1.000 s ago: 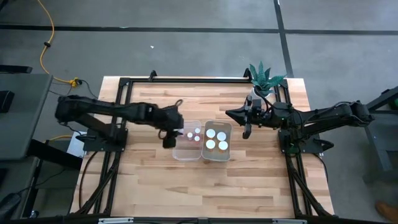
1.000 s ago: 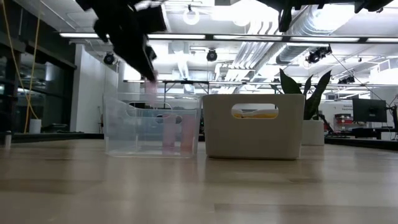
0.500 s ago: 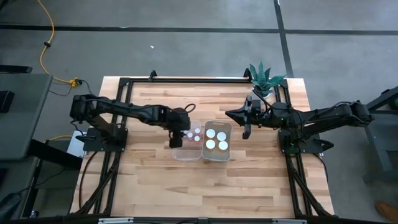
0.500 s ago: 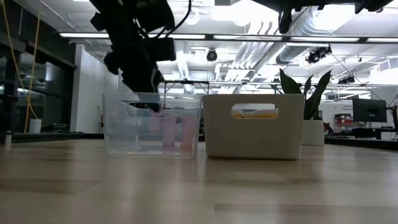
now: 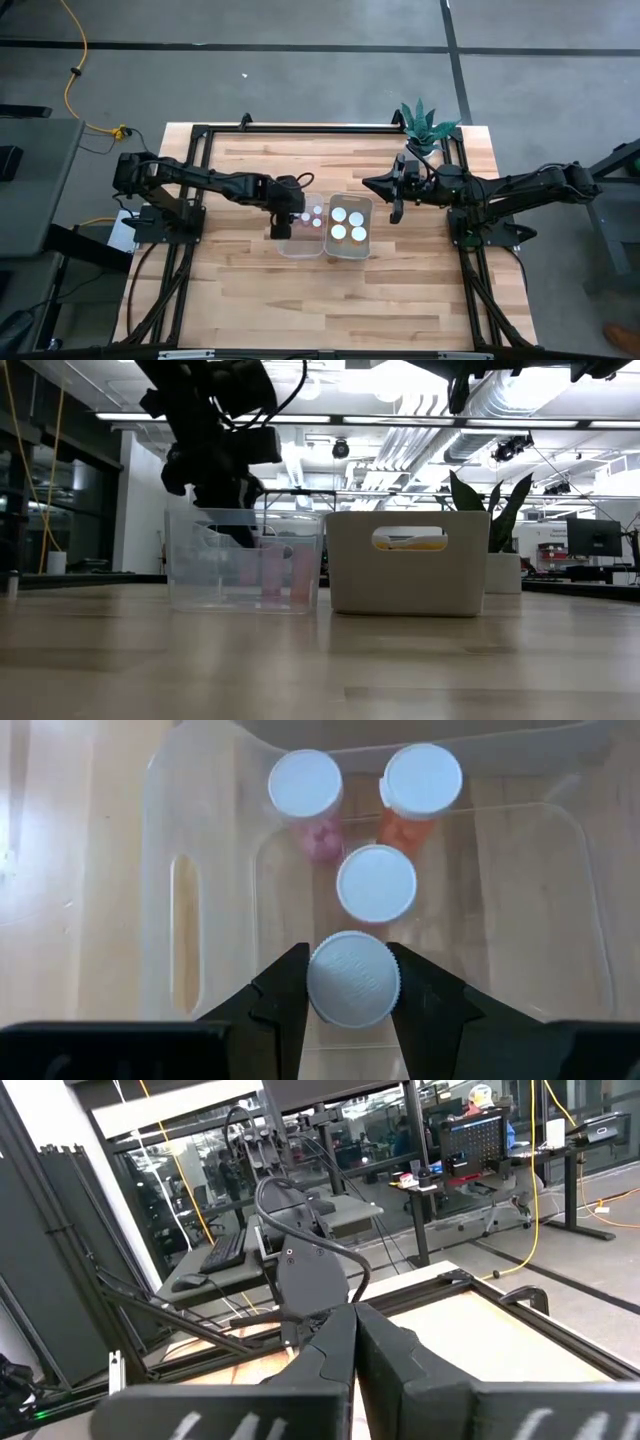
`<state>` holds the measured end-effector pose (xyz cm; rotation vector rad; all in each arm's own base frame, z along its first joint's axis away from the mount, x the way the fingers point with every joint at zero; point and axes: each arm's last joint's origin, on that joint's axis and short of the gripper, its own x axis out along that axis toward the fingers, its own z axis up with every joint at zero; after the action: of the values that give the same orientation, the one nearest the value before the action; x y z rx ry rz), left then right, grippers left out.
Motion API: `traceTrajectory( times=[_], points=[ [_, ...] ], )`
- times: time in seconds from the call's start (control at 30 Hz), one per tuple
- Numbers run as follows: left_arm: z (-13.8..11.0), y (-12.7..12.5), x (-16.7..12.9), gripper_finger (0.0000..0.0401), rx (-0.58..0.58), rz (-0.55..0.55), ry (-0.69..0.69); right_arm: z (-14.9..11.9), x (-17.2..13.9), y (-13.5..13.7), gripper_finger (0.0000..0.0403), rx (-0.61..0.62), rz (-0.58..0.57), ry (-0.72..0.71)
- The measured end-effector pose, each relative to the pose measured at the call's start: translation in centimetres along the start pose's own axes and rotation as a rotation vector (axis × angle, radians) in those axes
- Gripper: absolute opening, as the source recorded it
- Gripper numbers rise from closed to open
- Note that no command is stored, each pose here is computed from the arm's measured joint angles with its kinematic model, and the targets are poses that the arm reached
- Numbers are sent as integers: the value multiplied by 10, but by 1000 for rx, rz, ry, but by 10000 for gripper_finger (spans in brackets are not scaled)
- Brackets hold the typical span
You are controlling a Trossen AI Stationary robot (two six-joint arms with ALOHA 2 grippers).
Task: Pick and place medicine bottles into bin by pill shape (circle, oval)
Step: Put the small pink pill bottle into the transparent bin
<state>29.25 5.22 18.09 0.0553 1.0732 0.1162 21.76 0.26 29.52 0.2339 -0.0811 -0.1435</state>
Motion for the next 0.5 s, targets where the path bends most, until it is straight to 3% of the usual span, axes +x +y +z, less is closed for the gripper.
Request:
traceTrajectory(
  times=[0.5],
  points=[
    [-4, -2, 16, 116, 15, -3, 63, 0, 0, 0, 0, 1, 0, -1]
  ],
)
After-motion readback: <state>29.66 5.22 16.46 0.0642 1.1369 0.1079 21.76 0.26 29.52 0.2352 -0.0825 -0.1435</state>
